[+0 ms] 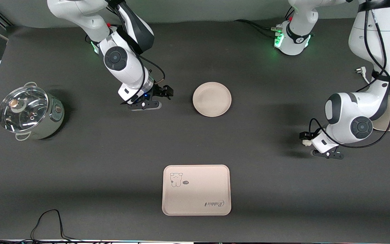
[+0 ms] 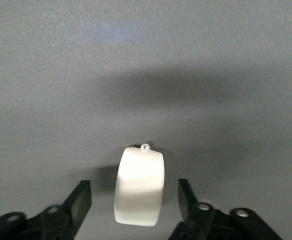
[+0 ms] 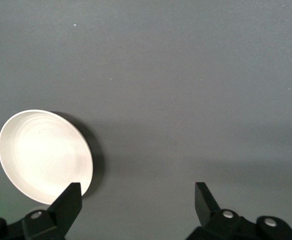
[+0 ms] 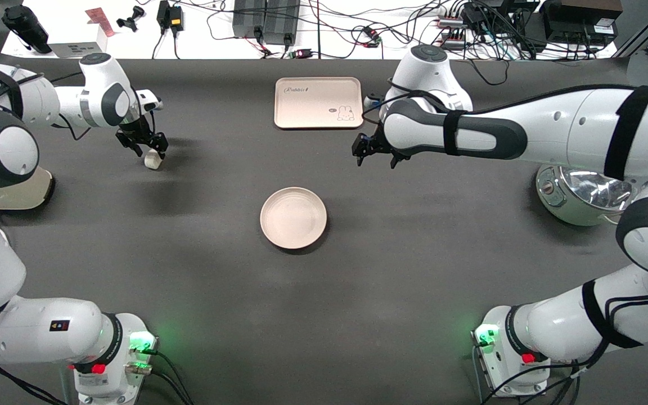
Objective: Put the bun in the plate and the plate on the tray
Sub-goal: 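Grasp the white bun with the left gripper and lift it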
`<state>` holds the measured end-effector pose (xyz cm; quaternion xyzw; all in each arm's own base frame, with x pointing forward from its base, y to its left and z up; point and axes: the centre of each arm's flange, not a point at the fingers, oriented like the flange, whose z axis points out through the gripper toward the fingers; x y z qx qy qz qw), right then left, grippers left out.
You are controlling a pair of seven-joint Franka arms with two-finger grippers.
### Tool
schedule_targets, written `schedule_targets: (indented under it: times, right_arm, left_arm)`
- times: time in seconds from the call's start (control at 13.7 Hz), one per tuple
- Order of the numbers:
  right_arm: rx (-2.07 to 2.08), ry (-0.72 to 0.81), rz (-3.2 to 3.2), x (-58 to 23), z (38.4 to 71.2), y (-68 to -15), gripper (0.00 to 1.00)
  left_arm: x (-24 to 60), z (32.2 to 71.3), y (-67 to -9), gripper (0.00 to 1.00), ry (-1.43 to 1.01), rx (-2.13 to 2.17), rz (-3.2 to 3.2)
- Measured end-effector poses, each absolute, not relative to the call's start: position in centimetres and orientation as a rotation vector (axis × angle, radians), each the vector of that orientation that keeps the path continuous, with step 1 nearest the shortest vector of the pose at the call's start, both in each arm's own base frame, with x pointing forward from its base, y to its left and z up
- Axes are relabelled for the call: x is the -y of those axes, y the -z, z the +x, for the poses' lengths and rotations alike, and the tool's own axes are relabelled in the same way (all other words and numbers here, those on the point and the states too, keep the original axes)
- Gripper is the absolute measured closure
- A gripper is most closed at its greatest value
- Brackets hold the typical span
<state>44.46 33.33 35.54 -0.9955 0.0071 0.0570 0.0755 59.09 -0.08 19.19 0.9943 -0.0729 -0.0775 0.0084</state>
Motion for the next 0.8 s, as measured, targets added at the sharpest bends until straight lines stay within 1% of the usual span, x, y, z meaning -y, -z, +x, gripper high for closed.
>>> schedule_targets:
  times: [0.07, 0.15, 0.22, 0.37, 0.44, 0.51, 0.59, 0.8]
  right_arm:
    - [-0.017, -0.167, -2.983, -33.48, 44.38, -35.66, 0.00]
    - [-0.012, -0.164, -2.981, -33.63, 44.29, -35.70, 0.00]
    - [-0.010, -0.164, -2.981, -33.68, 44.25, -35.69, 0.00]
    - [-0.013, -0.173, -2.981, -33.49, 44.15, -35.48, 0.00]
    - [-0.014, -0.182, -2.981, -33.36, 44.00, -35.29, 0.00]
    - [-0.013, -0.189, -2.980, -33.30, 43.84, -35.14, 0.00]
    - [-0.014, -0.190, -2.980, -33.23, 43.77, -35.05, 0.00]
    - [-0.029, -0.184, -2.977, -32.79, 44.10, -35.10, 0.00]
  left_arm:
    - [0.14, 59.05, -19.01, 0.38, 0.245, 0.229, 3.106]
    - [0.18, 58.97, -18.85, 0.45, 0.249, 0.231, 3.105]
    - [0.20, 58.90, -18.75, 0.46, 0.251, 0.232, 3.105]
    - [0.27, 58.81, -18.66, 0.66, 0.254, 0.237, 3.104]
    - [0.28, 58.81, -18.67, 0.78, 0.254, 0.238, 3.104]
    - [0.28, 58.81, -18.67, 0.88, 0.253, 0.234, 3.102]
    - [0.29, 58.82, -18.69, 0.90, 0.252, 0.226, 3.098]
    - [0.35, 59.02, -19.19, 0.90, 0.245, 0.202, 3.087]
